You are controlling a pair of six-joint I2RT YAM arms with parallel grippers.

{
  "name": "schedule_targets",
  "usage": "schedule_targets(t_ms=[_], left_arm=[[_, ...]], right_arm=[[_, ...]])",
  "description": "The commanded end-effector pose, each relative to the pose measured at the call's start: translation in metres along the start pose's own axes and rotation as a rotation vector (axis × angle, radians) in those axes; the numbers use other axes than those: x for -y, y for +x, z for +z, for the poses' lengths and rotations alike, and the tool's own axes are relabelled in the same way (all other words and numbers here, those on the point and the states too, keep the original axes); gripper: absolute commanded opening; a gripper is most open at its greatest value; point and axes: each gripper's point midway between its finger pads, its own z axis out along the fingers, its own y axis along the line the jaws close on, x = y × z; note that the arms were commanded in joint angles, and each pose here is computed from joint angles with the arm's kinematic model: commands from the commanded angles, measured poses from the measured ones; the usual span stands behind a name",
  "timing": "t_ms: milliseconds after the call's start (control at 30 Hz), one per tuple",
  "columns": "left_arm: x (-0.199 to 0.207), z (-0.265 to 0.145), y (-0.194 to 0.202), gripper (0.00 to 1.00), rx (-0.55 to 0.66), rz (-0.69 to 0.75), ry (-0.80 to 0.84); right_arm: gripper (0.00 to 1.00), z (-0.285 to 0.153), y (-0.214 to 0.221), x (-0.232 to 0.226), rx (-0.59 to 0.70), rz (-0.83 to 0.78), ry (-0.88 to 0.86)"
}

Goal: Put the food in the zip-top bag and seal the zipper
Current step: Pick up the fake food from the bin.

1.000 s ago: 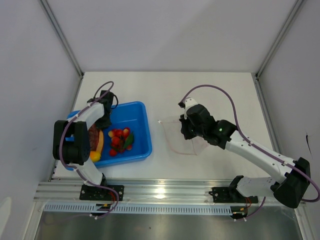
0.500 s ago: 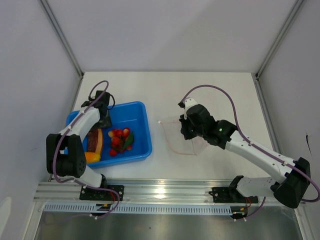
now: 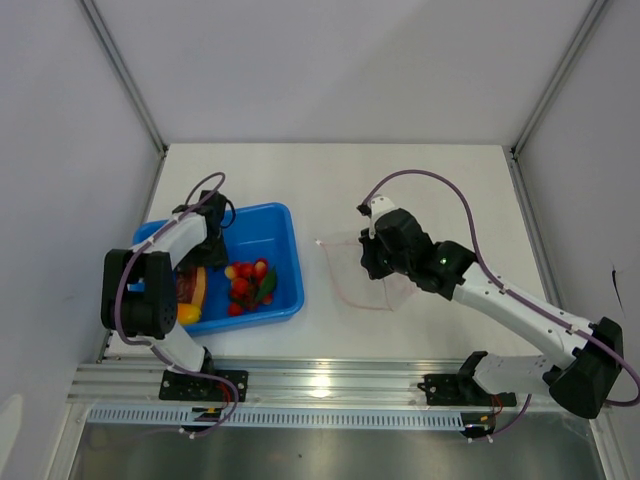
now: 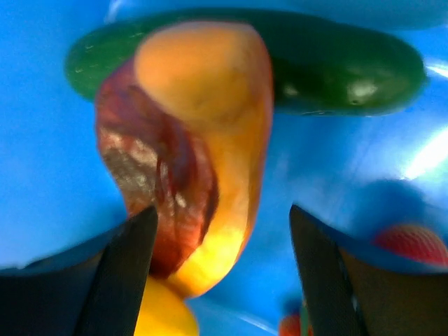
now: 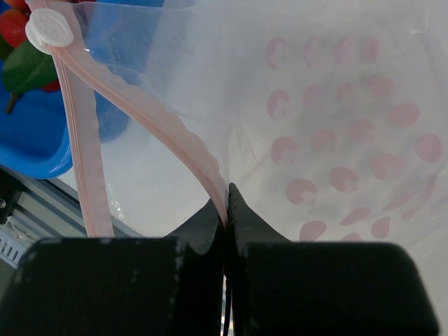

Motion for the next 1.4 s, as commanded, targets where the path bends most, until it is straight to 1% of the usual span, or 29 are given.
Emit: schedule_targets(t_ms=[0,67,167,200,233,267,333,367,400,433,533,567,600,633,800,900,1067,1133,1200,1267,1300,1367], left_arm=[[0.001,0.009,0.008,0.79,-0.028,0.012,-0.025],[0.000,0.016,0.007,0.78,-0.033,0.022,-0.036],[-0.002,0.019,0.005,0.74,-0.039,0.018,-0.045],[-0.003,0.021,0.006,0.68,-0.039,0.024,-0.046],[-0.003,0.022,0.006,0.65,-0.041,0.026,-0.046],[-0.003,0.023,0.007,0.57,-0.046,0.018,-0.042],[-0.002,0.025,0.010,0.47,-0.052,0.023,-0.038],[-0.002,0.025,0.010,0.39,-0.048,0.016,-0.038],[-0.003,0.024,0.011,0.34,-0.043,0.013,-0.038],[-0.004,0.023,0.012,0.26,-0.045,0.013,-0.037],[-0.007,0.018,0.013,0.15,-0.047,0.012,-0.041],[-0.007,0.016,0.014,0.07,-0.049,0.007,-0.035],[-0.009,0.012,0.014,0.03,-0.045,0.001,-0.030],[-0.009,0.009,0.014,0.00,-0.039,-0.011,-0.028],[-0.015,-0.012,0.012,0.01,-0.010,-0.052,-0.001],[-0.018,-0.028,0.009,0.00,0.032,-0.080,0.017],[-0.022,-0.068,0.006,0.01,0.117,-0.129,0.070],[-0.018,-0.082,0.008,0.01,0.140,-0.125,0.095],[-0.015,-0.105,0.001,0.01,0.200,-0.141,0.136],[-0.014,-0.123,0.003,0.01,0.239,-0.131,0.167],[-0.015,-0.138,-0.005,0.01,0.279,-0.157,0.192],[-0.018,-0.158,-0.008,0.01,0.334,-0.175,0.229]], right_arm=[[0.00,-0.008,-0.014,-0.002,0.069,-0.001,-0.018],[0.00,-0.010,-0.015,-0.002,0.072,0.000,-0.022],[0.00,-0.011,-0.014,-0.001,0.072,0.001,-0.021],[0.00,-0.011,-0.014,-0.001,0.072,0.002,-0.021],[0.00,-0.012,-0.014,-0.001,0.074,0.002,-0.022],[0.00,-0.012,-0.014,-0.001,0.075,0.004,-0.022],[0.00,-0.012,-0.013,0.000,0.075,0.004,-0.019],[0.00,-0.011,-0.013,0.001,0.074,0.005,-0.016],[0.00,-0.011,-0.012,0.000,0.074,0.006,-0.017],[0.00,-0.010,-0.011,0.000,0.070,0.005,-0.019],[0.00,-0.010,-0.011,0.000,0.068,0.006,-0.019],[0.00,-0.010,-0.010,0.001,0.068,0.006,-0.015],[0.00,-0.009,-0.010,0.001,0.065,0.005,-0.015],[0.00,-0.009,-0.009,0.001,0.062,0.005,-0.012],[0.00,-0.007,-0.008,0.001,0.057,0.006,-0.014],[0.00,-0.006,-0.008,-0.001,0.050,0.008,-0.020],[0.00,-0.003,-0.009,-0.002,0.039,0.006,-0.021],[0.00,-0.001,-0.008,-0.003,0.031,0.007,-0.020],[0.00,-0.002,-0.011,-0.005,0.033,0.007,-0.025],[0.00,0.000,-0.011,-0.005,0.021,0.007,-0.023],[0.00,-0.001,-0.015,-0.006,0.027,0.008,-0.022],[0.00,-0.001,-0.016,-0.005,0.016,0.008,-0.012]])
